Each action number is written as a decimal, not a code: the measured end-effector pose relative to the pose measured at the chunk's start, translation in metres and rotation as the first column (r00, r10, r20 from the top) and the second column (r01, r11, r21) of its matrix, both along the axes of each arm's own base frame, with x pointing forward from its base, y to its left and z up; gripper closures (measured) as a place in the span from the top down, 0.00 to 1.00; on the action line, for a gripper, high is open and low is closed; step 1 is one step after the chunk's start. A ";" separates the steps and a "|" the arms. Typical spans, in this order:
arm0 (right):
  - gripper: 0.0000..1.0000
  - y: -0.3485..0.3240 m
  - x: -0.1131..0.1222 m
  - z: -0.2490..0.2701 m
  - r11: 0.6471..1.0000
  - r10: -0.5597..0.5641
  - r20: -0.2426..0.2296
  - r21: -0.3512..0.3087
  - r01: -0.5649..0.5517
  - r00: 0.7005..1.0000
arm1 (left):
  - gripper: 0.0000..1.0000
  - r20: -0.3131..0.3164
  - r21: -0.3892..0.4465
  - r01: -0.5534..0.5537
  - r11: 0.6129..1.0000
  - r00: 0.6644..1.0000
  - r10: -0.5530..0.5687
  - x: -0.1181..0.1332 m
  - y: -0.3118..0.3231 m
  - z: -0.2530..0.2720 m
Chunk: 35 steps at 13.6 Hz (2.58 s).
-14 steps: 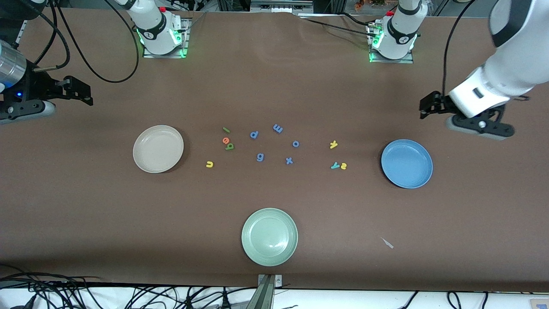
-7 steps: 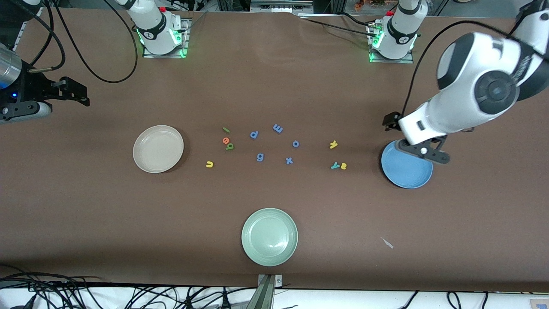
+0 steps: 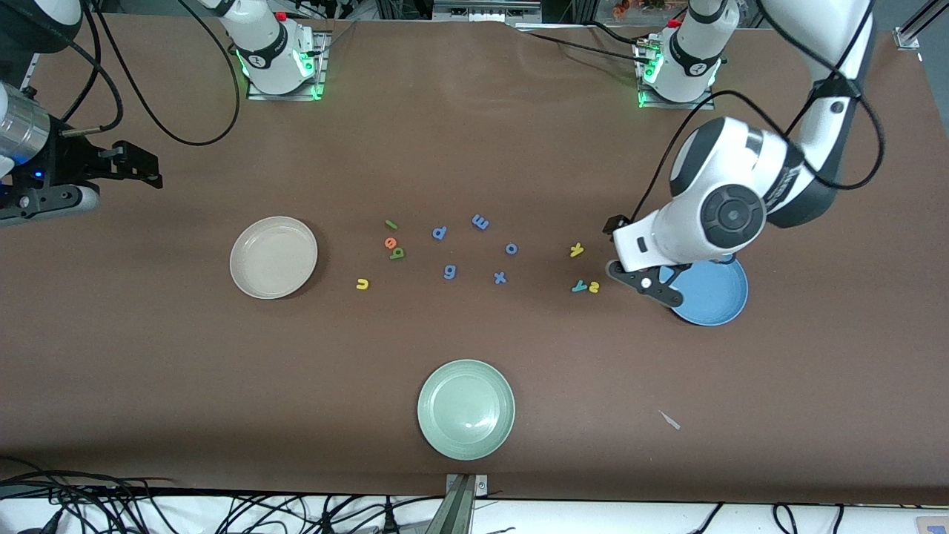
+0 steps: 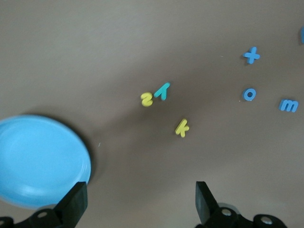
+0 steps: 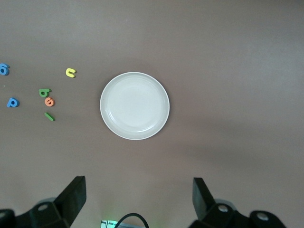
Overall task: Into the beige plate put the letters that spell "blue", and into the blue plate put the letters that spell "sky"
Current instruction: 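Reach the left gripper down to a yellow letter beside the blue plate, then grasp the yellow letter while the right gripper grasps a yellow letter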
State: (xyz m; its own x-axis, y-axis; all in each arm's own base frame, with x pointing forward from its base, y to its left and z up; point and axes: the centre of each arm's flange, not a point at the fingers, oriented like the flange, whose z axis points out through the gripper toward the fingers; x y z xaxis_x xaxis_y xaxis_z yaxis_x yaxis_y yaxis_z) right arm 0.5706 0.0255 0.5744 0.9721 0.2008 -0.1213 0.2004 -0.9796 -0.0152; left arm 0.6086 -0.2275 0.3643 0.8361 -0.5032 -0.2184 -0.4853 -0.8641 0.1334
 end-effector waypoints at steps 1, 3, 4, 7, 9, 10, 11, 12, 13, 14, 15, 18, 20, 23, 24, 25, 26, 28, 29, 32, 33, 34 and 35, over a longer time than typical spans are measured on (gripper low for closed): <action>1.00 0.001 0.001 -0.003 1.000 0.002 -0.006 0.000 -0.002 1.000 | 1.00 -0.002 -0.017 0.047 0.999 0.999 -0.047 0.004 -0.001 -0.016; 1.00 0.004 0.006 -0.014 1.000 0.006 -0.024 0.001 -0.006 1.000 | 1.00 -0.010 -0.037 0.100 0.994 0.995 -0.100 0.010 -0.001 -0.051; 1.00 0.007 0.008 -0.021 1.000 0.011 -0.034 0.002 -0.011 0.999 | 1.00 -0.006 -0.032 0.121 0.992 0.993 -0.121 0.011 -0.001 -0.068; 1.00 0.025 0.020 -0.041 0.999 0.038 -0.035 0.010 -0.038 0.999 | 1.00 0.025 -0.005 0.166 0.986 0.986 -0.165 0.003 -0.007 -0.108; 0.99 0.049 0.032 -0.064 1.000 0.021 -0.014 0.007 -0.021 1.000 | 1.00 0.050 -0.011 0.182 0.983 0.982 -0.181 -0.007 -0.015 -0.125; 0.99 0.060 0.036 -0.080 1.000 0.009 -0.011 0.006 -0.009 1.000 | 1.00 0.059 -0.014 0.186 0.983 0.981 -0.185 -0.013 -0.018 -0.134; 0.99 0.073 0.038 -0.096 1.000 0.002 -0.006 0.008 -0.002 1.000 | 1.00 0.068 -0.016 0.184 0.983 0.981 -0.182 -0.019 -0.020 -0.142; 0.99 0.085 0.039 -0.114 1.000 -0.013 0.005 0.011 0.013 1.000 | 1.00 0.078 -0.018 0.177 0.984 0.981 -0.175 -0.024 -0.020 -0.151; 0.99 0.099 0.038 -0.135 0.999 -0.034 0.022 0.017 0.033 0.999 | 1.00 0.084 -0.018 0.164 0.986 0.983 -0.162 -0.028 -0.021 -0.158; 0.99 0.114 0.034 -0.156 0.998 -0.055 0.046 0.026 0.053 0.997 | 1.00 0.084 -0.017 0.157 0.987 0.984 -0.155 -0.032 -0.022 -0.163; 0.99 0.131 0.030 -0.175 0.997 -0.074 0.072 0.040 0.071 0.995 | 0.97 0.085 -0.008 0.166 0.986 0.983 -0.164 -0.035 -0.024 -0.167; 0.98 0.180 0.021 -0.218 0.986 -0.154 0.108 0.075 0.146 0.982 | 0.90 0.106 0.045 0.170 0.984 0.979 -0.174 -0.037 -0.027 -0.171; 0.97 0.208 0.020 -0.244 0.975 -0.218 0.139 0.062 0.211 0.966 | 0.86 0.132 0.042 0.162 0.986 0.977 -0.166 -0.036 -0.032 -0.174; 0.97 0.237 0.020 -0.289 0.945 -0.326 0.147 0.082 0.317 0.934 | 0.80 0.144 0.033 0.155 0.987 0.977 -0.158 -0.034 -0.032 -0.187; 0.97 0.239 0.022 -0.302 0.936 -0.351 0.140 0.088 0.341 0.926 | 0.79 0.145 0.033 0.155 0.987 0.977 -0.159 -0.034 -0.031 -0.190; 0.97 0.240 0.023 -0.313 0.927 -0.373 0.134 0.094 0.363 0.918 | 0.78 0.152 0.038 0.163 0.986 0.974 -0.166 -0.033 -0.030 -0.192; 0.97 0.242 0.024 -0.324 0.920 -0.391 0.132 0.100 0.380 0.911 | 0.74 0.160 0.050 0.174 0.983 0.971 -0.180 -0.033 -0.029 -0.194; 0.97 0.246 0.023 -0.343 0.918 -0.395 0.130 0.098 0.384 0.909 | 0.69 0.172 0.053 0.176 0.983 0.968 -0.183 -0.031 -0.028 -0.196; 0.97 0.248 0.021 -0.350 0.920 -0.390 0.131 0.093 0.380 0.912 | 0.56 0.178 0.051 0.176 0.983 0.967 -0.182 -0.029 -0.028 -0.194; 0.96 0.250 0.015 -0.372 0.926 -0.375 0.134 0.095 0.365 0.917 | 0.39 0.185 0.050 0.174 0.983 0.966 -0.180 -0.026 -0.029 -0.192; 0.95 0.249 0.010 -0.382 0.930 -0.365 0.140 0.096 0.354 0.921 | 0.30 0.187 0.049 0.173 0.984 0.966 -0.180 -0.025 -0.029 -0.191; 0.93 0.249 0.005 -0.390 0.934 -0.356 0.142 0.097 0.345 0.924 | 0.22 0.189 0.049 0.173 0.984 0.965 -0.179 -0.024 -0.029 -0.190; 0.93 0.248 0.000 -0.397 0.936 -0.350 0.140 0.094 0.339 0.926 | 0.22 0.191 0.049 0.172 0.984 0.965 -0.178 -0.024 -0.029 -0.190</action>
State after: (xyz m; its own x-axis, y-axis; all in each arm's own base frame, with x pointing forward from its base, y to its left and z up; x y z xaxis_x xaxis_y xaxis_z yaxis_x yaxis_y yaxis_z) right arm 0.5708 0.2733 0.1776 0.9884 -0.1474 0.0358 -0.1442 -0.9864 -0.0785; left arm 0.5848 -0.2561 0.1743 0.7635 -0.6409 -0.0794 -0.6431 -0.7657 -0.0042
